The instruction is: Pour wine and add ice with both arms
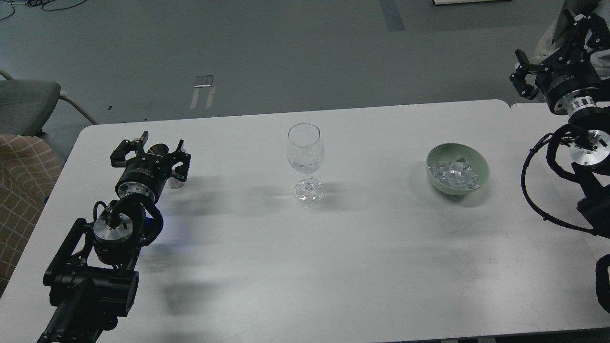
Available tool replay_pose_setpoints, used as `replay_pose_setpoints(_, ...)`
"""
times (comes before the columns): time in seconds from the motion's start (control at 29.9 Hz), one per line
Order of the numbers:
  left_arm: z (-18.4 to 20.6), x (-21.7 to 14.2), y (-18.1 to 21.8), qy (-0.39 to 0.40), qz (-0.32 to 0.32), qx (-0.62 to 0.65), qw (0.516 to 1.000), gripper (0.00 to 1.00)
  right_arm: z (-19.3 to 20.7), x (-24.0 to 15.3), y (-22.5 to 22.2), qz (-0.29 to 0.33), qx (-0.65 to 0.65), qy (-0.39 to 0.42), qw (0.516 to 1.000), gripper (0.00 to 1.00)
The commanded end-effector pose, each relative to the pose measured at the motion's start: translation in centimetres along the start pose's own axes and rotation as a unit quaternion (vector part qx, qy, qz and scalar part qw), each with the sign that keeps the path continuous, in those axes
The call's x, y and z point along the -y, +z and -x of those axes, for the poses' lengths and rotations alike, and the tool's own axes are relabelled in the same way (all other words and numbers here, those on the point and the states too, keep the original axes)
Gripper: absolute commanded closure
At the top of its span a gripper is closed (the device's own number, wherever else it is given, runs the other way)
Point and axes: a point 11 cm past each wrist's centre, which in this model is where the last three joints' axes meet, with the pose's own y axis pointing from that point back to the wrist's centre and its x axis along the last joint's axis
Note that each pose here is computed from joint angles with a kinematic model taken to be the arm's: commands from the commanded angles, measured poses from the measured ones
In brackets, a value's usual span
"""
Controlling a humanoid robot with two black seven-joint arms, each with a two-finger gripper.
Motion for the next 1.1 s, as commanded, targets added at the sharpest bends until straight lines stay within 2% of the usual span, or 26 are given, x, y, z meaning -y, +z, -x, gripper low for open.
replay_pose_setpoints(0.0, 1.0, -0.3, 0.0, -0.014, 0.001, 0.002, 1.0, 0.16, 0.0, 0.0, 0.0, -0.001, 0.001, 0.0, 1.0, 0.0)
replay_pose_setpoints(0.2, 2.3, 0.0, 1.0, -0.027, 0.01, 0.012, 1.0, 0.09, 0.0, 0.0, -0.2, -0.003, -0.001, -0.001, 1.0, 0.0)
replay_pose_setpoints(0.4, 6.1, -0.7, 3.4, -0.082, 0.019, 0.045, 0.995, 0.03, 0.3, -0.1, -1.4, -0.01, -0.017, -0.016, 1.0, 0.0)
replay_pose_setpoints(0.54, 5.8, -2.0, 3.6, -0.089, 0.017, 0.048, 0.995, 0.02, 1.5, -0.6, -1.4, -0.008, -0.03, -0.043, 0.999, 0.0)
replay_pose_setpoints(0.7, 7.6, -4.7, 2.5, -0.138, 0.002, 0.054, 0.989, 0.02, 2.2, -1.0, -2.5, 0.001, -0.099, -0.075, 0.992, 0.0)
replay_pose_setpoints(0.77, 8.5, -4.9, 3.1, -0.151, 0.005, 0.064, 0.987, 0.02, 2.2, -1.2, -3.1, 0.003, -0.123, -0.083, 0.989, 0.0)
replay_pose_setpoints(0.84, 9.0, -4.7, 3.8, -0.151, 0.008, 0.075, 0.986, 0.02, 2.3, -1.2, -3.6, 0.004, -0.143, -0.09, 0.986, 0.0)
replay_pose_setpoints(0.97, 13.3, -2.7, 5.9, -0.17, 0.03, 0.135, 0.976, 0.02, 2.7, -1.6, -3.8, 0.031, -0.255, -0.12, 0.959, 0.0)
replay_pose_setpoints(1.07, 13.6, -1.7, 7.0, -0.156, 0.048, 0.178, 0.97, 0.02, 2.3, -1.8, -3.7, 0.049, -0.319, -0.128, 0.938, 0.0)
